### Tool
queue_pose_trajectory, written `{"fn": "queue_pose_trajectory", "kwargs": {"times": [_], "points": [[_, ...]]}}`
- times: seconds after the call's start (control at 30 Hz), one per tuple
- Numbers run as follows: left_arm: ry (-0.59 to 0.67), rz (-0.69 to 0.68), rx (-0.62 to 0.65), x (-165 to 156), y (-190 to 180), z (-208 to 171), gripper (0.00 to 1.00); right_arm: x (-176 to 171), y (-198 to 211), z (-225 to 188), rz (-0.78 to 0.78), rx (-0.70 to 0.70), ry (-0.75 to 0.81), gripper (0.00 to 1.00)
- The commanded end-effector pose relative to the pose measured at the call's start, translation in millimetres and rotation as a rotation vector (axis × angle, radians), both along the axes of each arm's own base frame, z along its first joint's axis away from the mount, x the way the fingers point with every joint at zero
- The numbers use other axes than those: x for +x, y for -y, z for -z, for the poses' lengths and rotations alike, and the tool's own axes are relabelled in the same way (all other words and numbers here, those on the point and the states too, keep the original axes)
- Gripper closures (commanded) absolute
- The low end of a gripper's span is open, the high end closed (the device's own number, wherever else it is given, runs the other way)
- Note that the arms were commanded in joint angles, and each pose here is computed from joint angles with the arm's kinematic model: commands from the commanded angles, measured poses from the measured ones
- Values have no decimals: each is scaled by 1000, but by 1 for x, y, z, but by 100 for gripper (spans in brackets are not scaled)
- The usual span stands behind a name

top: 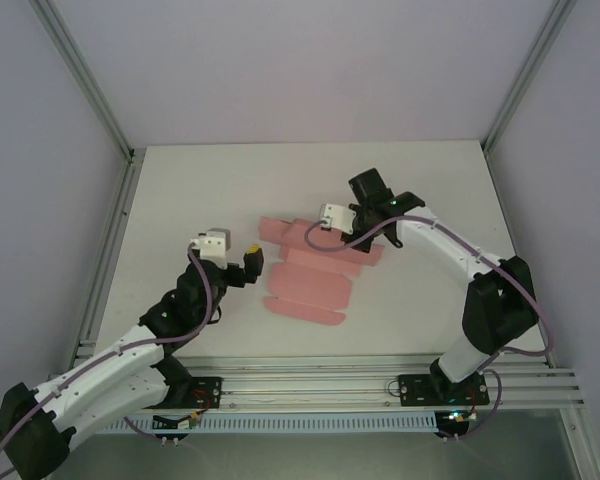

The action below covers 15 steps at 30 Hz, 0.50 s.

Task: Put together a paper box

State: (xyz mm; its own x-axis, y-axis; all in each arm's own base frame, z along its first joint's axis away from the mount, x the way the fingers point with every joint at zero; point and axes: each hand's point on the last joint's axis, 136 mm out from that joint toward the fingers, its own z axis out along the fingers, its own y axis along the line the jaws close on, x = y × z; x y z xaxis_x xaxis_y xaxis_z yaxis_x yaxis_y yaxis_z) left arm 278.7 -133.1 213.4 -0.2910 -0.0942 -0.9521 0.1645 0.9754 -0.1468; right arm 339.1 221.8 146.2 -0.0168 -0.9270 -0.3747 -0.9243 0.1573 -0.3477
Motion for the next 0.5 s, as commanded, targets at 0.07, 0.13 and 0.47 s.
{"fn": "queue_pose_trajectory", "kwargs": {"times": [0.07,0.13,0.47], "points": [[-132,-85,-68,6,-12,17,0,33,-4,7,-13,-74,205,100],[-147,-99,-81,10,-14,19,0,35,-6,18,-30,-104,235,100],[-290,-274,-156,29,-54,48,0,60,-16,38,-92,-137,548,100]]}}
